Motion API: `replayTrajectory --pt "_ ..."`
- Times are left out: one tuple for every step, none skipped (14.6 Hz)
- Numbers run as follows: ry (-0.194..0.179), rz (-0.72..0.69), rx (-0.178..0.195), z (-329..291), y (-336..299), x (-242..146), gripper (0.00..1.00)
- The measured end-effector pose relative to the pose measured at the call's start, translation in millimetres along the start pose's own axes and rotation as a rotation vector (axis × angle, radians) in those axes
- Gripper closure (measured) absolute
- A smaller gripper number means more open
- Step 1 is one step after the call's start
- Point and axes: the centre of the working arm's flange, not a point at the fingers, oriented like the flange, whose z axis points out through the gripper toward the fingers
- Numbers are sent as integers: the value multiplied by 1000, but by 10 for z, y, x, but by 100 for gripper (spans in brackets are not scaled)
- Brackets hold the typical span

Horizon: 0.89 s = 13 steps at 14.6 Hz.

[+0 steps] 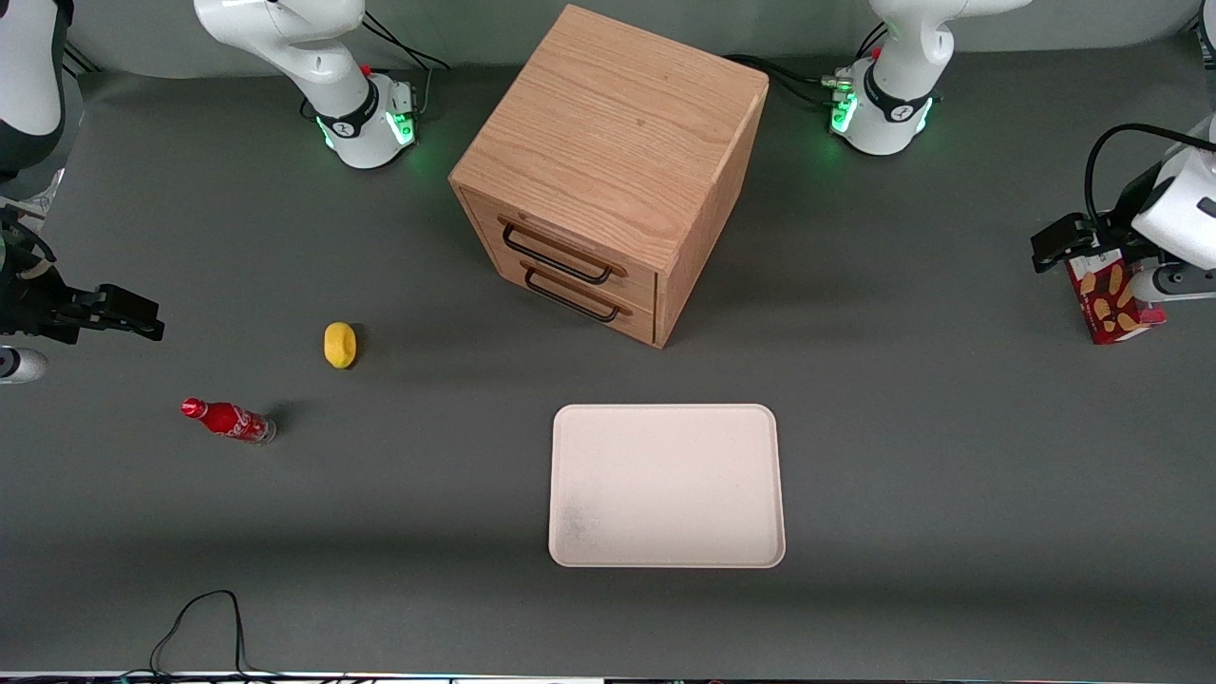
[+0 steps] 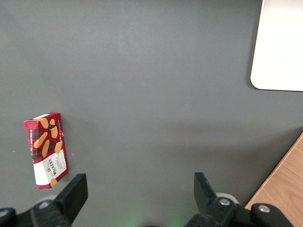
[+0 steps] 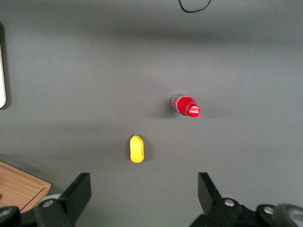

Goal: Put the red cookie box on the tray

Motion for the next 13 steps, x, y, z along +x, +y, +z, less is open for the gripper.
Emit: replayTrajectory --pt "-2 -4 -1 10 -23 7 0" --pt "-3 -8 -1 16 -42 11 0" --pt "-4 -11 -1 18 -65 13 0" --pt "-4 -12 -2 19 -93 15 0" --pt "-4 -13 -2 22 -138 17 0" --pt "-6 -20 -3 29 -228 22 0" --pt "-10 -25 -3 51 -388 29 0" --pt "-17 -22 -4 94 -612 34 0" --pt "-26 -19 -8 155 -882 34 0" --pt "-32 -20 -13 233 -1192 29 0" --pt "-27 -20 -17 333 -1506 17 0" --pt "-20 -22 -20 457 -1806 -13 0" --pt "-12 -30 -21 617 -2092 -60 0"
